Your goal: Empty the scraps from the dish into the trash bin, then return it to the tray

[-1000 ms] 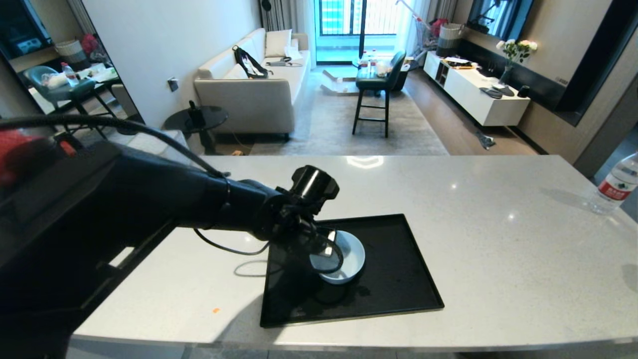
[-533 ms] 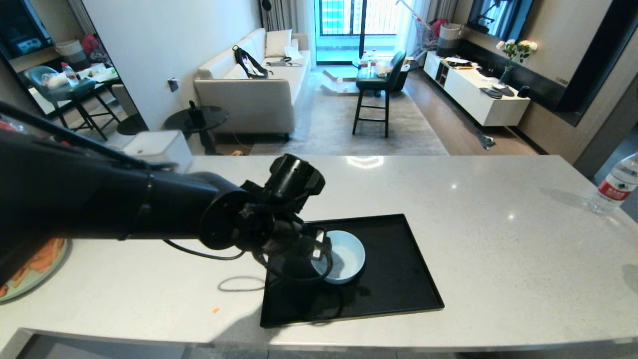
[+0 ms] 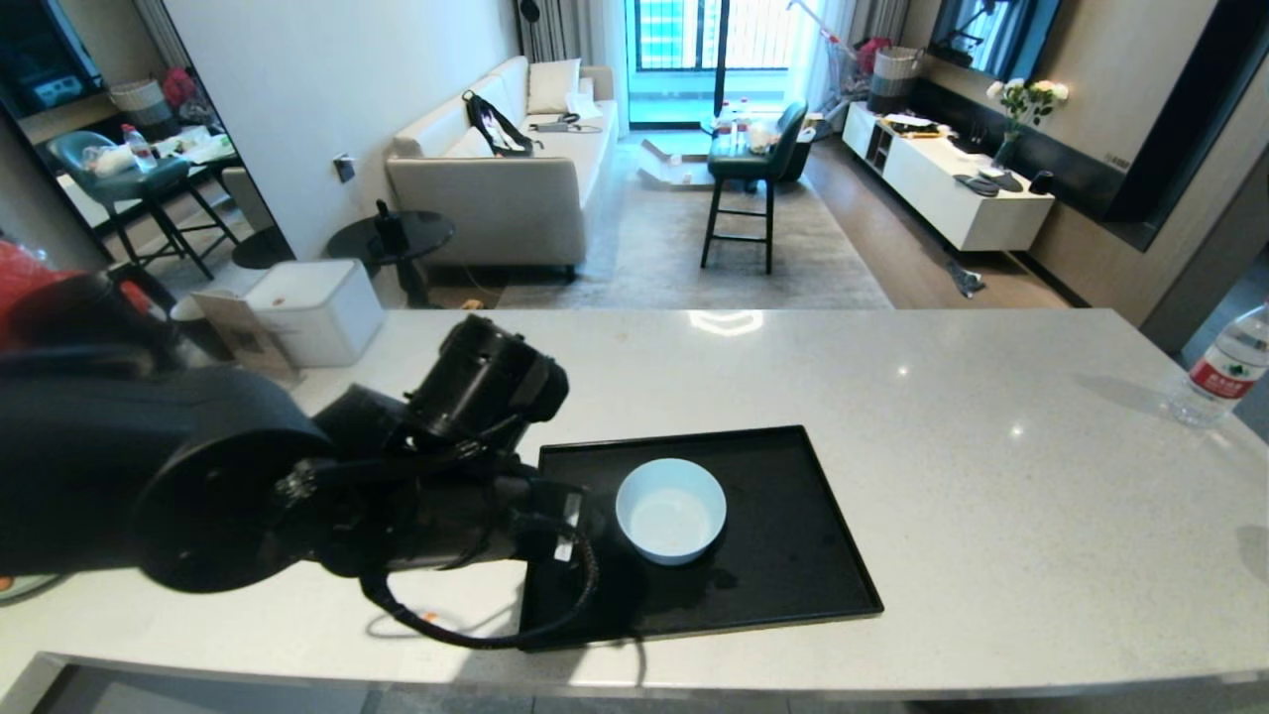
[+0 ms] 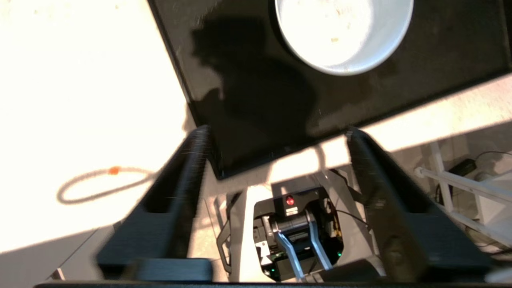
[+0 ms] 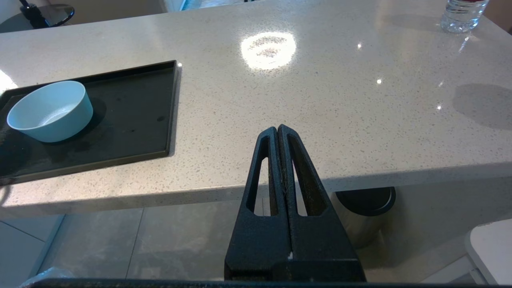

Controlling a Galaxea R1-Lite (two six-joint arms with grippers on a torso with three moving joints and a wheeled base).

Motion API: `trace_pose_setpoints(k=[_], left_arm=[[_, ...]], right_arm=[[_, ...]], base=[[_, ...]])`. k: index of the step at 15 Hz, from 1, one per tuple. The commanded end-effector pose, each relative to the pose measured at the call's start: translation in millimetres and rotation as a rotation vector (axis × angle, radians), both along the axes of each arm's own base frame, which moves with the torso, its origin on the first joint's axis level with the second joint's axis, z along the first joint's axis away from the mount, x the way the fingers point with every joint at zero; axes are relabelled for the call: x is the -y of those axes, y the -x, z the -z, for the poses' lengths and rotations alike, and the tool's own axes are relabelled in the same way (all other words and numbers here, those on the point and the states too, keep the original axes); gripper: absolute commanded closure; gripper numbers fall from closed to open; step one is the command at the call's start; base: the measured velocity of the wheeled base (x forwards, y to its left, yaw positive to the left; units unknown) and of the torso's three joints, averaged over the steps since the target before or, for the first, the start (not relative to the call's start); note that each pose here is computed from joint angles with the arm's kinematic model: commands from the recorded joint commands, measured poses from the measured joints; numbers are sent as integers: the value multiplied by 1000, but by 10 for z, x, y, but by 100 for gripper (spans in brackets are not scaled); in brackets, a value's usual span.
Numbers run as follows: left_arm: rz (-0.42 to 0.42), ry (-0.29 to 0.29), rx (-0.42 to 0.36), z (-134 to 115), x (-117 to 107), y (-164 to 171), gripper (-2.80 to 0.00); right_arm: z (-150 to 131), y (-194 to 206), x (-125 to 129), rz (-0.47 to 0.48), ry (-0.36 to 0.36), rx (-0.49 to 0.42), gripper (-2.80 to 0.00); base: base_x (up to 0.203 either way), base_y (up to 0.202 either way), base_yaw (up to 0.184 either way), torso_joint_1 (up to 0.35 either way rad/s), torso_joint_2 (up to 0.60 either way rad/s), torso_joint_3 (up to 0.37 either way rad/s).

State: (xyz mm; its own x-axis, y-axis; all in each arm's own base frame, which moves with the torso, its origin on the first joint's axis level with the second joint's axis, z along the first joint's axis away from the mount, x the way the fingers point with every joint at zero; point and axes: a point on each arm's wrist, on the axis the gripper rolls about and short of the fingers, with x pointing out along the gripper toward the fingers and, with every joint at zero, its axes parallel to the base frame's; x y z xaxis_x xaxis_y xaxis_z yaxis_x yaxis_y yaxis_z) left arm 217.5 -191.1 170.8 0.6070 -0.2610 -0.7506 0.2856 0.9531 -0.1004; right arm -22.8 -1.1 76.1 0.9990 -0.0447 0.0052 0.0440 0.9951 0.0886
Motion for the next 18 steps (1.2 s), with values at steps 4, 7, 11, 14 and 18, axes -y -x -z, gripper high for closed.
trace_pose_setpoints(k=[4,7,11,14,18], left_arm=[[9,54,33,-152,-288,411,0],[5,85,63,-101,-505,627,0],[-42,187,179,-135,-1026,1078,0],[-110,270,298,-54,-1468,1500,0],[-213,285,458,349,-1857,1974,0]], right_arm=[[0,0,0,0,0,1,0],[-3,1,0,0,0,2,0],[0,0,0,0,0,1,0],[0,0,0,0,0,1,0],[0,0,0,0,0,1,0]], base=[[0,0,0,0,0,0],[0,0,0,0,0,0],[0,0,0,0,0,0],[0,0,0,0,0,0],[0,0,0,0,0,0]])
